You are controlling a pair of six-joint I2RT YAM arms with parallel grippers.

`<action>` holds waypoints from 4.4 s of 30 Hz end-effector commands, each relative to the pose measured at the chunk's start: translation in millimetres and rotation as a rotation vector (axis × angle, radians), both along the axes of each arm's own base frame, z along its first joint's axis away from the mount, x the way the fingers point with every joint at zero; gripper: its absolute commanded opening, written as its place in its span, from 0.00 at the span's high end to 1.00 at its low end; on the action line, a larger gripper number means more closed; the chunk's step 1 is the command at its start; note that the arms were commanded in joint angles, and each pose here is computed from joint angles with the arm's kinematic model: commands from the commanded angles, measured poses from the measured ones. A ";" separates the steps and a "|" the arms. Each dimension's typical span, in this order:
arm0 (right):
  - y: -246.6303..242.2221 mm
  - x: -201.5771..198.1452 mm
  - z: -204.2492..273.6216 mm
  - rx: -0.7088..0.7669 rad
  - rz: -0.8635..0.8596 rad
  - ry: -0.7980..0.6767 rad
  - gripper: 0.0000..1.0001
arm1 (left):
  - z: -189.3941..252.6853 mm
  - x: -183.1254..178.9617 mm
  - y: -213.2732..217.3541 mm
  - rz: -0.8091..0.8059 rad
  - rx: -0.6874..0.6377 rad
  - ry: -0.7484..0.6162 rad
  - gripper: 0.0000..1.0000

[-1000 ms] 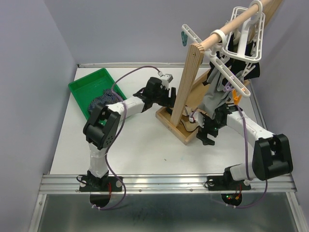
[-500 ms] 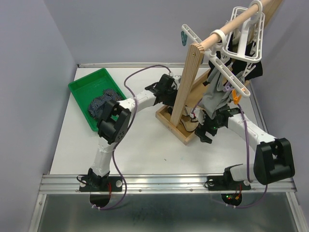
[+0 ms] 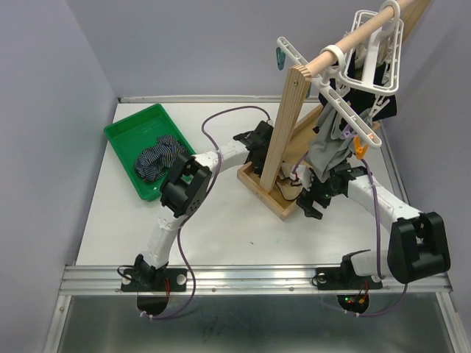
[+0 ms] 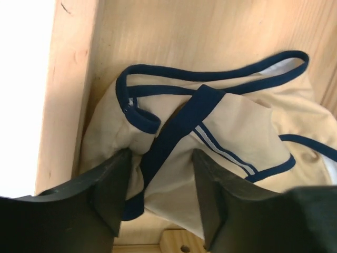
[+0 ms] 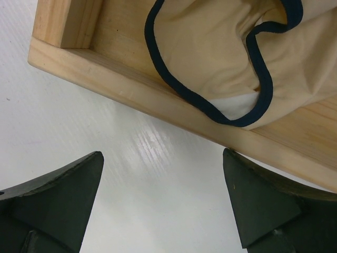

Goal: Remove the underwear clipped to the hanger
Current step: Pick up the underwear from the center of the board, then place the underwear in the bin, then remove the underwear from the hanger.

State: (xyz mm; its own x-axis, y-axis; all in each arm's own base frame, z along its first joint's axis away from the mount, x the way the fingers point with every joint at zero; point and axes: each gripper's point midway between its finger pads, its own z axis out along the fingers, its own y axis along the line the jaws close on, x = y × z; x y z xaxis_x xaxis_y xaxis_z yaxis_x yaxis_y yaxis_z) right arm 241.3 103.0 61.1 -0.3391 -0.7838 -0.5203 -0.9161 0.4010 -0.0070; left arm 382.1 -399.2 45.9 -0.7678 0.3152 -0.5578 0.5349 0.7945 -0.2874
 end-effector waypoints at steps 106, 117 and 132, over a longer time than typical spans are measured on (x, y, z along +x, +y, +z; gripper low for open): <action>-23.6 -20.1 8.4 -0.104 0.083 -0.121 0.00 | 287.6 13.5 429.5 0.914 -0.321 -0.836 0.05; -26.8 -53.1 34.3 -0.118 0.222 -0.021 0.00 | 287.4 -31.6 413.8 0.826 -0.326 -0.921 0.01; 0.2 -122.4 26.4 0.010 0.384 0.328 0.00 | 287.8 -39.5 396.7 0.749 -0.387 -0.926 0.01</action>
State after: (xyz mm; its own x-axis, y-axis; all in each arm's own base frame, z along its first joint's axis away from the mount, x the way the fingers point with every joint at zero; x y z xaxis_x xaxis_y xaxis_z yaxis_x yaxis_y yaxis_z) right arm 135.8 84.0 75.7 -0.2202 -0.8931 -0.3922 -0.9624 0.1332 0.2369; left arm 345.8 3.6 311.9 -0.0247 -0.3477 -0.9373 0.0548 0.9357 -0.3486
